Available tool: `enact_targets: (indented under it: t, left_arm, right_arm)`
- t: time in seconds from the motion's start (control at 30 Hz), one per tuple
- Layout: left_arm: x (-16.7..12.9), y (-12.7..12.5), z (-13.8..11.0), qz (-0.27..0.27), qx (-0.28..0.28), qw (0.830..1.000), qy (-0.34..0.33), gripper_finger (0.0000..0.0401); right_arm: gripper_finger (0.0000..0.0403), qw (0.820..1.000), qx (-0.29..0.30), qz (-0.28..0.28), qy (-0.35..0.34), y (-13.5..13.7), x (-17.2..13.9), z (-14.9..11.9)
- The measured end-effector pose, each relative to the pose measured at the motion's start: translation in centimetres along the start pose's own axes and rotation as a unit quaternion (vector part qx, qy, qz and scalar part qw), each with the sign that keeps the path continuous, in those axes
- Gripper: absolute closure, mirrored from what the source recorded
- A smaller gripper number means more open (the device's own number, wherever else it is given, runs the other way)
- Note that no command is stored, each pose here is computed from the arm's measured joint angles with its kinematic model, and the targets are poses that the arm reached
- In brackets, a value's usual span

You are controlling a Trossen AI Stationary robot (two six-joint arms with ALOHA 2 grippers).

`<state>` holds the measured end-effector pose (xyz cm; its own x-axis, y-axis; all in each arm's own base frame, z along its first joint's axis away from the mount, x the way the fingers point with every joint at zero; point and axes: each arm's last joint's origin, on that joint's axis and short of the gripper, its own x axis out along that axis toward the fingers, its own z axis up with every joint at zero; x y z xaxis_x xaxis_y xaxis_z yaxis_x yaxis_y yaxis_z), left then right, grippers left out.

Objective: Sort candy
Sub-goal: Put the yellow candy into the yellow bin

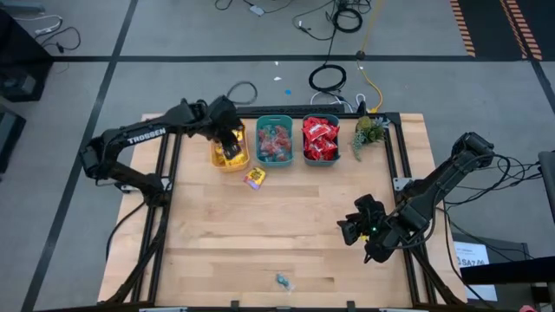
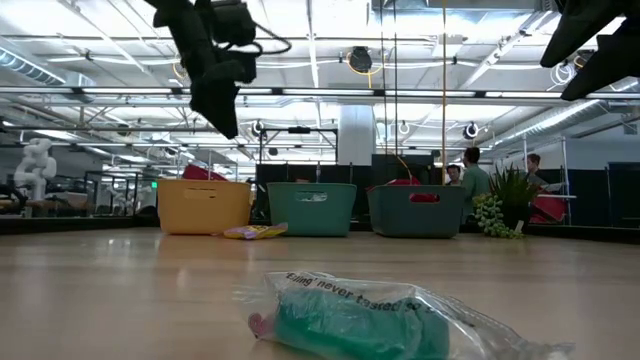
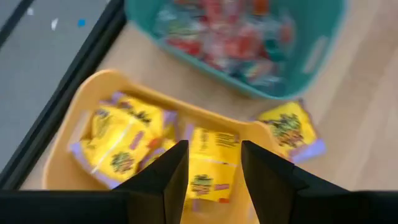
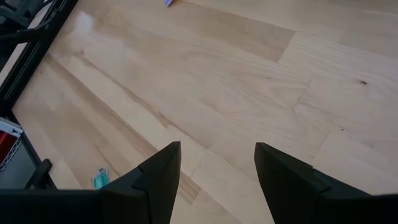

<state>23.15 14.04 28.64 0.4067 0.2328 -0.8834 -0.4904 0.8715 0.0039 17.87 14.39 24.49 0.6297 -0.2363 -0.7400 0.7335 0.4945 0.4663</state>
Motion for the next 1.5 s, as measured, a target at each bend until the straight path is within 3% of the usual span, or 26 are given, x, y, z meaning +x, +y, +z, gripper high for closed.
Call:
enact_targets:
  t: [0.13, 0.33, 0.5, 0.87, 1.0, 1.33, 1.43, 1.5]
  left_arm:
    - [-0.1, -3.9, 0.1, -0.011, 0.065, 0.998, -0.01, 0.0244]
    - [-0.8, -10.3, -0.6, -0.078, 0.163, 0.983, -0.044, 0.0244]
    - [0.3, -13.2, -0.7, -0.101, 0.16, 0.98, -0.055, 0.0244]
    - [9.0, -14.4, -1.5, -0.071, 0.129, 0.985, 0.09, 0.0244]
    - [11.2, -14.1, -1.7, -0.03, 0.115, 0.986, 0.113, 0.0244]
    - [15.4, -13.8, -2.6, -0.018, 0.115, 0.979, 0.166, 0.0246]
    - [15.9, -13.8, -2.8, -0.013, 0.116, 0.978, 0.174, 0.0269]
    - [16.0, -13.8, -2.8, -0.011, 0.116, 0.978, 0.174, 0.0305]
  right_arm:
    - [0.0206, 1.0, -0.013, -0.001, 0.013, 0.0, 0.0, -0.1]
    - [0.0206, 0.999, -0.034, -0.002, 0.031, 0.0, 0.0, -0.2]
    - [0.0206, 0.998, -0.051, 0.004, 0.04, 0.2, 0.0, -0.3]
    - [0.0206, 0.997, -0.065, 0.022, 0.041, 0.5, 0.0, -0.3]
    - [0.0206, 0.997, -0.065, 0.022, 0.041, 0.5, 0.0, -0.3]
    - [0.0206, 0.997, -0.066, 0.021, 0.041, 0.5, 0.0, -0.3]
    - [0.0206, 0.997, -0.066, 0.02, 0.041, 0.5, 0.0, -0.3]
    - [0.0206, 0.997, -0.068, 0.02, 0.041, 0.5, 0.0, -0.3]
